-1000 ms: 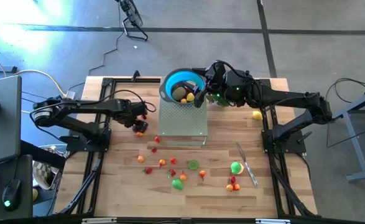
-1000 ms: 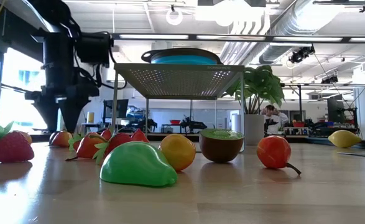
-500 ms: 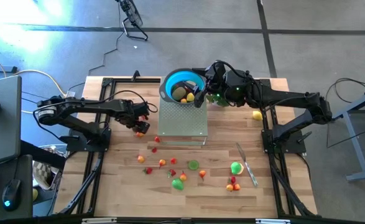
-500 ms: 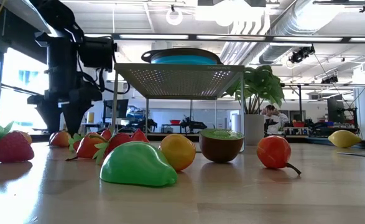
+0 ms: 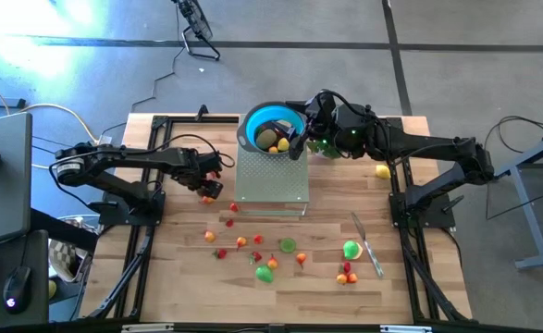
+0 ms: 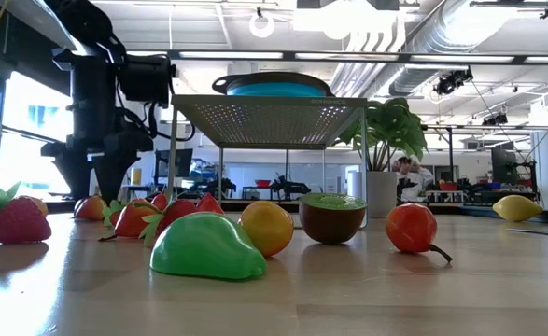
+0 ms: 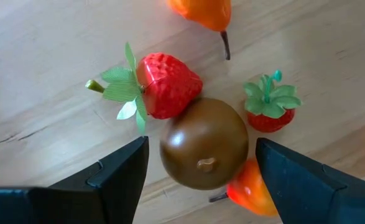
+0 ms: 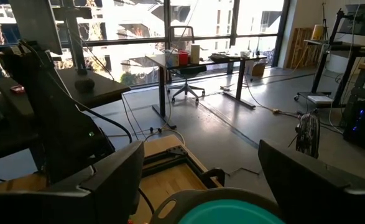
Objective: Pick & Place Fruit
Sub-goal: Put the brown kiwi in the blue bowl on the shelf
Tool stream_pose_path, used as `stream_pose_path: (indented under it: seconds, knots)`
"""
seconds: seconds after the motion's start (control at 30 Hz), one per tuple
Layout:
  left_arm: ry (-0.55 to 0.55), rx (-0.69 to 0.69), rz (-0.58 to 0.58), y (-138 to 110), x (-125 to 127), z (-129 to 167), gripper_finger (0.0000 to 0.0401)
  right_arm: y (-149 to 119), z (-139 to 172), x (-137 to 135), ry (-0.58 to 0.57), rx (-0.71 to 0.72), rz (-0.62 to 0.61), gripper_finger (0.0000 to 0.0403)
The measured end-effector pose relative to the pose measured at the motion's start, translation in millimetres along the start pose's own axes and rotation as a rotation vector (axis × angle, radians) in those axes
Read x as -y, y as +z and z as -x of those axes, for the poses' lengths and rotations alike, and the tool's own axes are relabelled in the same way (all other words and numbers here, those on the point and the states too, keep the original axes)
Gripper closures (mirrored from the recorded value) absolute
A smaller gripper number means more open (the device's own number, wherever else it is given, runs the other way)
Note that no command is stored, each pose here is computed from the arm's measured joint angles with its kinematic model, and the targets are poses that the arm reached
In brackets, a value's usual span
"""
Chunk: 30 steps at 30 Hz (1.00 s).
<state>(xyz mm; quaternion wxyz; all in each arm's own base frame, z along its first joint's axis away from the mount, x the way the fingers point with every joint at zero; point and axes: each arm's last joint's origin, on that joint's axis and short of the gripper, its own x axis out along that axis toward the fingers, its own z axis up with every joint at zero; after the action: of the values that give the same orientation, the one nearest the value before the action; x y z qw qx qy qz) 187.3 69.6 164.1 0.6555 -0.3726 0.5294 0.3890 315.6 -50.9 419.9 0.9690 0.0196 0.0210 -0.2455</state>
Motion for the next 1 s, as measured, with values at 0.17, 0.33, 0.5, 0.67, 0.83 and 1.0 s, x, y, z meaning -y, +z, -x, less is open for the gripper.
stream_pose_path:
  seconds: [0.17,0.33,0.5,0.67,0.83,1.0]
  knots:
    - [-0.008,0.008,0.028,-3,-2,-7,0.0111,0,0,0,0.000,0.000,0.000,0.0094]
    - [-0.015,-0.018,0.070,-12,-9,-18,0.0111,0,0,0,0.000,0.000,0.000,0.0094]
    - [-0.017,-0.016,0.078,-12,-9,-19,0.0111,0,0,0,0.000,0.000,0.022,0.0094]
    - [-0.025,-0.007,0.080,-11,-9,-20,0.0111,0,0,0,0.000,0.000,0.022,0.0094]
    - [-0.026,-0.006,0.080,-11,-9,-20,0.0111,0,0,0,0.000,0.000,0.022,0.0094]
    - [-0.028,-0.006,0.080,-11,-8,-20,0.0112,0,0,0,0.000,0.000,0.022,0.0094]
